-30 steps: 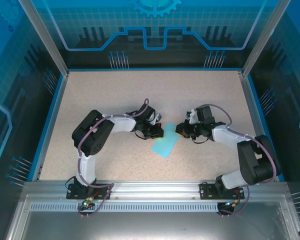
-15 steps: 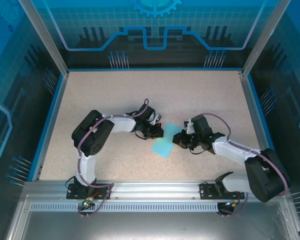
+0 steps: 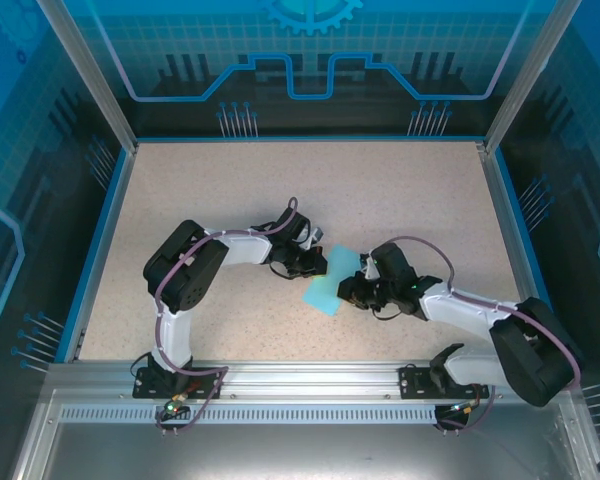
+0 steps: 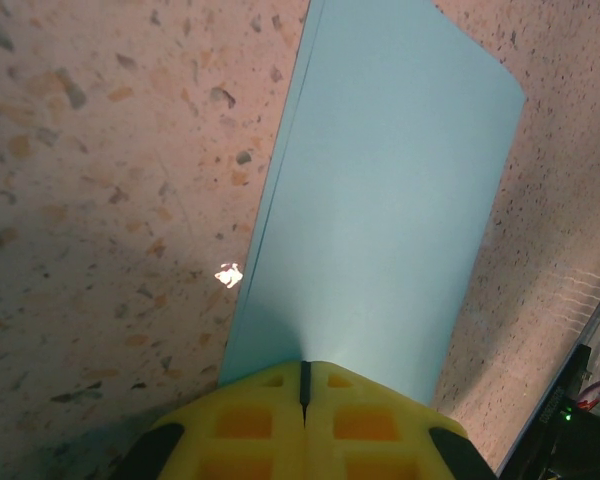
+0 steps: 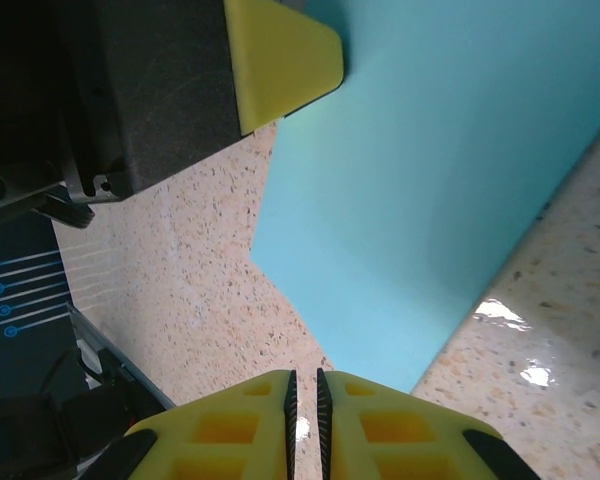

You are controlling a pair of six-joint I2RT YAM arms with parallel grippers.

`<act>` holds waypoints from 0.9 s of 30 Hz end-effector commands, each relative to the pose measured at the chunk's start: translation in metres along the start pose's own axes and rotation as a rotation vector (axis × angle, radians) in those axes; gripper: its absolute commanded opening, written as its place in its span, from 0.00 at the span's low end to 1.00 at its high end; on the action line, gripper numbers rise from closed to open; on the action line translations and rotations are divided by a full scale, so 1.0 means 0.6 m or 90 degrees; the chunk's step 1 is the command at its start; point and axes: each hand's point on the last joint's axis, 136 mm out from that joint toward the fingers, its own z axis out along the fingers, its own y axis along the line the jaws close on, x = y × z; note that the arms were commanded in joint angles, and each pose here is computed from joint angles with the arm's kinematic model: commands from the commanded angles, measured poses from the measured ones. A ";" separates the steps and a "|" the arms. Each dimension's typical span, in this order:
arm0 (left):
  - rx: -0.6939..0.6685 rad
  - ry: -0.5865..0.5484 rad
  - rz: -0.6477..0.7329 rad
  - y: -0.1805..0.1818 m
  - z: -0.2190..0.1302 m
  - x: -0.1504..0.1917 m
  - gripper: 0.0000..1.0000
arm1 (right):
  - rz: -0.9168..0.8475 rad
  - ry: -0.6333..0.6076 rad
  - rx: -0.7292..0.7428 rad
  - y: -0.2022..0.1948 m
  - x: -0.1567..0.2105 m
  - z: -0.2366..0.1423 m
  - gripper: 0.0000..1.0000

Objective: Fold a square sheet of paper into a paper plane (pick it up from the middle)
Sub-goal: Fold the square sheet of paper in half at the center of the table.

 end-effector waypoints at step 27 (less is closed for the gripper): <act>-0.155 0.085 -0.083 0.123 0.018 0.087 0.00 | -0.053 0.075 0.000 -0.003 0.054 0.044 0.17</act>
